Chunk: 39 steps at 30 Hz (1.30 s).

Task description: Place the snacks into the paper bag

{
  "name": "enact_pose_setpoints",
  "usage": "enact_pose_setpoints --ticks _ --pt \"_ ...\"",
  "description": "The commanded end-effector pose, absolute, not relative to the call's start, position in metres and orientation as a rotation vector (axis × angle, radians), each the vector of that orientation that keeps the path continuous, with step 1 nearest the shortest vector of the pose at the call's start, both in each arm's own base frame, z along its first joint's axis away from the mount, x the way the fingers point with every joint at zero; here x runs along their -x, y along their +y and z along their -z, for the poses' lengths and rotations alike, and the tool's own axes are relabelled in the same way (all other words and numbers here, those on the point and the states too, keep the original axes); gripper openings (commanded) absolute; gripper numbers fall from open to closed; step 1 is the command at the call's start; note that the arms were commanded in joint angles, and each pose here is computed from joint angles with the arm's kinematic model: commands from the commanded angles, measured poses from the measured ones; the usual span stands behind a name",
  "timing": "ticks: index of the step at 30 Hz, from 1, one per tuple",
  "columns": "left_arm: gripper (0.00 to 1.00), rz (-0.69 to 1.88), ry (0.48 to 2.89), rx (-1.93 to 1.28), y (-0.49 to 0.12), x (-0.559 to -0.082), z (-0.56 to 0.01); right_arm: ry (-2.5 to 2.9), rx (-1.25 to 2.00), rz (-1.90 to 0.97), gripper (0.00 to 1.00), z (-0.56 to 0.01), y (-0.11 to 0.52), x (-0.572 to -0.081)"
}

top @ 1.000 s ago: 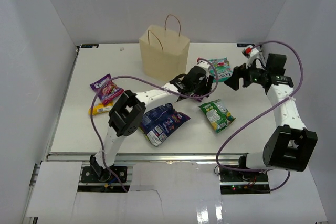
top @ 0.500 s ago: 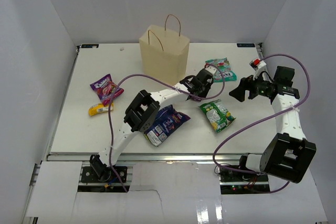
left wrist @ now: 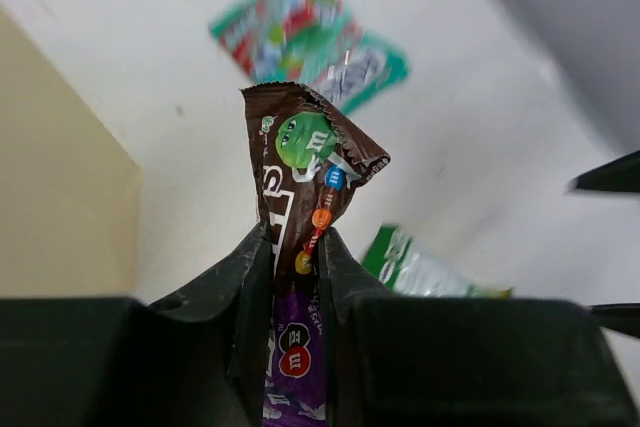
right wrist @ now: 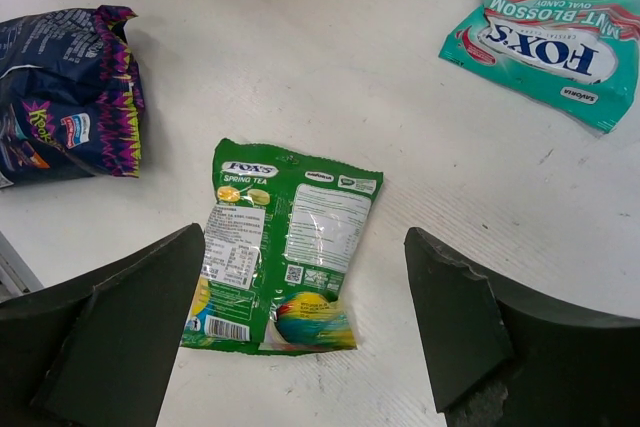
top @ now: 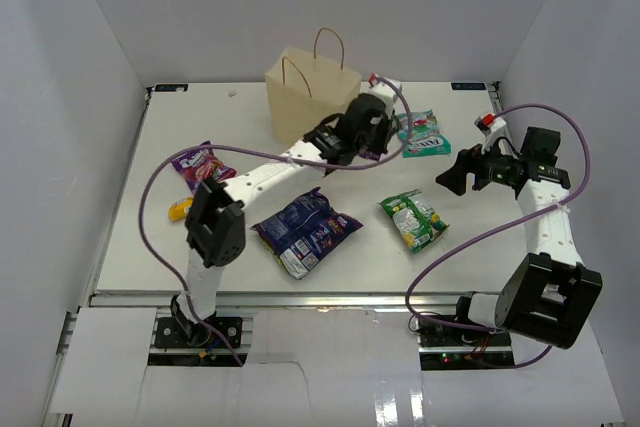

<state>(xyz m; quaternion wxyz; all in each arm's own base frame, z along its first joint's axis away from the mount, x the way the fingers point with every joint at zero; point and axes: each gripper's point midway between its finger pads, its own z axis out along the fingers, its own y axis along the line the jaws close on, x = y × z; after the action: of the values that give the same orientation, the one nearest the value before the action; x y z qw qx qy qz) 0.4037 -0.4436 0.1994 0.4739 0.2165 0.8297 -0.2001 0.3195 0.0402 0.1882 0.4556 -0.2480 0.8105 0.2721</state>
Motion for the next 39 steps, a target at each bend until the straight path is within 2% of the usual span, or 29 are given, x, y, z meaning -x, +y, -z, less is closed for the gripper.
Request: enact_pose_setpoints --ticks 1,5,8,17,25,28,29,33,35,39 --pt "0.13 0.642 1.749 -0.240 -0.386 -0.421 -0.360 1.984 0.622 -0.683 0.87 -0.185 0.041 -0.319" --pt "0.13 0.717 1.652 0.047 -0.323 -0.455 -0.406 1.994 0.614 -0.697 0.87 -0.181 0.042 -0.319" --pt "0.13 0.752 1.600 0.182 -0.304 -0.473 -0.418 1.996 0.611 -0.702 0.86 -0.181 0.042 -0.320" --pt "0.13 0.761 1.537 0.314 -0.309 -0.524 -0.422 2.009 0.606 -0.721 0.86 -0.173 0.044 -0.314" --pt "0.14 0.697 1.557 0.420 -0.293 -0.530 -0.401 2.031 0.608 -0.741 0.86 -0.163 0.046 -0.307" --pt "0.27 0.704 1.579 0.422 -0.294 -0.528 -0.391 2.037 0.633 -0.759 0.87 -0.160 0.048 -0.306" --pt "0.42 0.713 1.585 0.414 -0.296 -0.527 -0.390 2.041 0.647 -0.764 0.87 -0.159 0.049 -0.305" --pt "0.71 0.764 1.563 0.378 -0.301 -0.520 -0.404 2.182 0.681 -0.686 0.87 -0.139 0.045 -0.304" --pt "0.77 0.806 1.550 0.332 -0.306 -0.515 -0.416 2.258 0.686 -0.623 0.89 -0.128 0.051 -0.305" --pt "0.86 0.875 1.507 0.227 -0.312 -0.498 -0.447 2.439 0.618 -0.285 0.95 -0.098 0.038 -0.313"
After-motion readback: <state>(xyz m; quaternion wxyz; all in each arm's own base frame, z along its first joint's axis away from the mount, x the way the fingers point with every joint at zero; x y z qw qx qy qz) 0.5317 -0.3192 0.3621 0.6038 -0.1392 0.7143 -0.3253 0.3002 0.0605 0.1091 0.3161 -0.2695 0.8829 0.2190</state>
